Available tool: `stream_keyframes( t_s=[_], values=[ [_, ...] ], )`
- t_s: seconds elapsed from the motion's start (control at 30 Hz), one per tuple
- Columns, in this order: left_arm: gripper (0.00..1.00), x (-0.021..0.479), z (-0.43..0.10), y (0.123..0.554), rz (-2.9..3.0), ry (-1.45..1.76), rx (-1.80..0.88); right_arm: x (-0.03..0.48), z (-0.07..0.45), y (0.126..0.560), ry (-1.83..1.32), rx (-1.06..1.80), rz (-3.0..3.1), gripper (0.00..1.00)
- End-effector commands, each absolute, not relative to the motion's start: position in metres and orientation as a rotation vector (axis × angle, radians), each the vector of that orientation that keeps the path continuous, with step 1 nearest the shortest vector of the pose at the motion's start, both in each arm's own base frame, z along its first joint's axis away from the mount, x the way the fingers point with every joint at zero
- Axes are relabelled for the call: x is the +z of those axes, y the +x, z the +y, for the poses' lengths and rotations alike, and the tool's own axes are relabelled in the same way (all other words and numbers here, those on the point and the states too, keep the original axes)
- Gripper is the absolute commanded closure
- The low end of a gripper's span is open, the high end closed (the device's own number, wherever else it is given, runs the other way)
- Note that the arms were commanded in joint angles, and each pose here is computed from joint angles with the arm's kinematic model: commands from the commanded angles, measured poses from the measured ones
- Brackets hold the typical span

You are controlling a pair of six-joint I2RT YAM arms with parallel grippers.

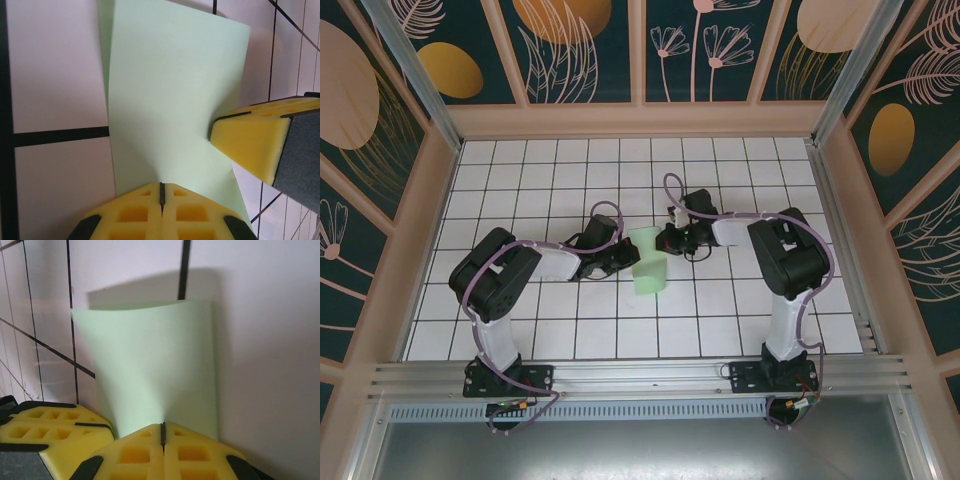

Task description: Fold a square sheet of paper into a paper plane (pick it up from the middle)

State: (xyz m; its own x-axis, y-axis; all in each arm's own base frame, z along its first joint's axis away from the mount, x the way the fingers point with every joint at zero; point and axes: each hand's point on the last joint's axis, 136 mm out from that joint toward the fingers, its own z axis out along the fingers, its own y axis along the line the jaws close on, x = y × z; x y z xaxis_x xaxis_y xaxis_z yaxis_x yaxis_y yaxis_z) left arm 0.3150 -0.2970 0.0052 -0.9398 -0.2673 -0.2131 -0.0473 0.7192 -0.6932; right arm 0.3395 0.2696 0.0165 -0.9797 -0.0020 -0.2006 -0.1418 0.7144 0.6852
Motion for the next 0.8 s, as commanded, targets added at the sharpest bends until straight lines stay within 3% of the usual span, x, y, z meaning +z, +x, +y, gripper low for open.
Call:
stream_keyframes(
  t_s=[0.0, 0.13, 0.33, 0.57, 0.77],
  values=[
    [1.00, -0.098, -0.211, 0.232, 3.034, -0.410, -0.493, -0.007, 0.216, 0.351, 0.019, 0.915, 2.773, 1.00],
    [1.00, -0.098, -0.212, 0.232, 3.030, -0.413, -0.501, 0.017, 0.215, 0.363, -0.001, 0.912, 2.689, 1.00],
    [1.00, -0.097, -0.214, 0.235, 3.027, -0.410, -0.512, 0.060, 0.259, 0.353, -0.129, 1.077, 2.563, 1.00],
    [1.00, -0.097, -0.215, 0.235, 3.030, -0.403, -0.518, 0.038, 0.288, 0.354, -0.167, 1.105, 2.619, 1.00],
    [1.00, -0.098, -0.213, 0.233, 3.034, -0.418, -0.510, 0.021, 0.267, 0.374, -0.057, 1.070, 2.609, 1.00]
  ],
)
